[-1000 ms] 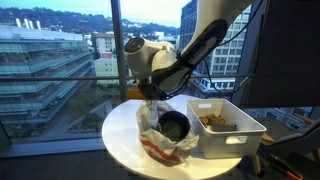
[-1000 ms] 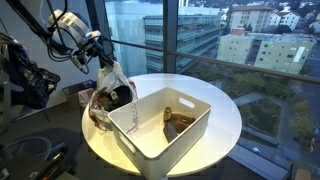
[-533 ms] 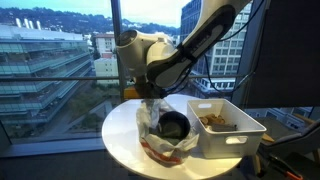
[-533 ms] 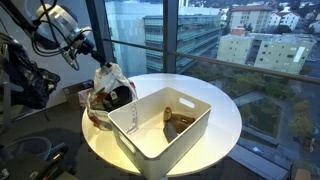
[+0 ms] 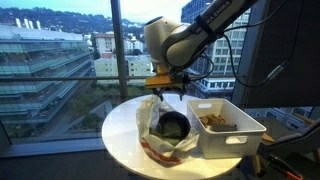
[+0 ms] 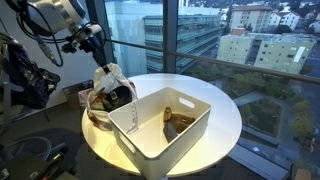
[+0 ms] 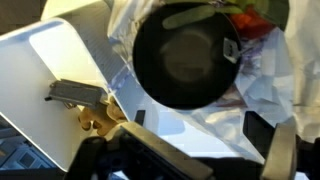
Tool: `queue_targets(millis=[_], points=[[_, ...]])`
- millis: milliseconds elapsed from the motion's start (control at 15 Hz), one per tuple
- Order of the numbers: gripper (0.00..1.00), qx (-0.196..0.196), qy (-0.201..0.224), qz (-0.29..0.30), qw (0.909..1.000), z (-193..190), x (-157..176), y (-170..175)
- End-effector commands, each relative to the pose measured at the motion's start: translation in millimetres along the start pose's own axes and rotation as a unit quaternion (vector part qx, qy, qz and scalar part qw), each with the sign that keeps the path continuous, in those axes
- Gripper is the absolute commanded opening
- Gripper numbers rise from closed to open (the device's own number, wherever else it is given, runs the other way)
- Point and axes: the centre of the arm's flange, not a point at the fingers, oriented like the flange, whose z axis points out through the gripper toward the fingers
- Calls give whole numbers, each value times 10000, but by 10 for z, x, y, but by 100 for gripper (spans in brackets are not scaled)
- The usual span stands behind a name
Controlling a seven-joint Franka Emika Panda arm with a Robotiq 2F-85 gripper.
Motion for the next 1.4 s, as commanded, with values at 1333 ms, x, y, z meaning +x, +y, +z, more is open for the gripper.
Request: queue_targets(millis=[1333], points=[[100,-1060,-1972,101,9746,1534,-587,510]])
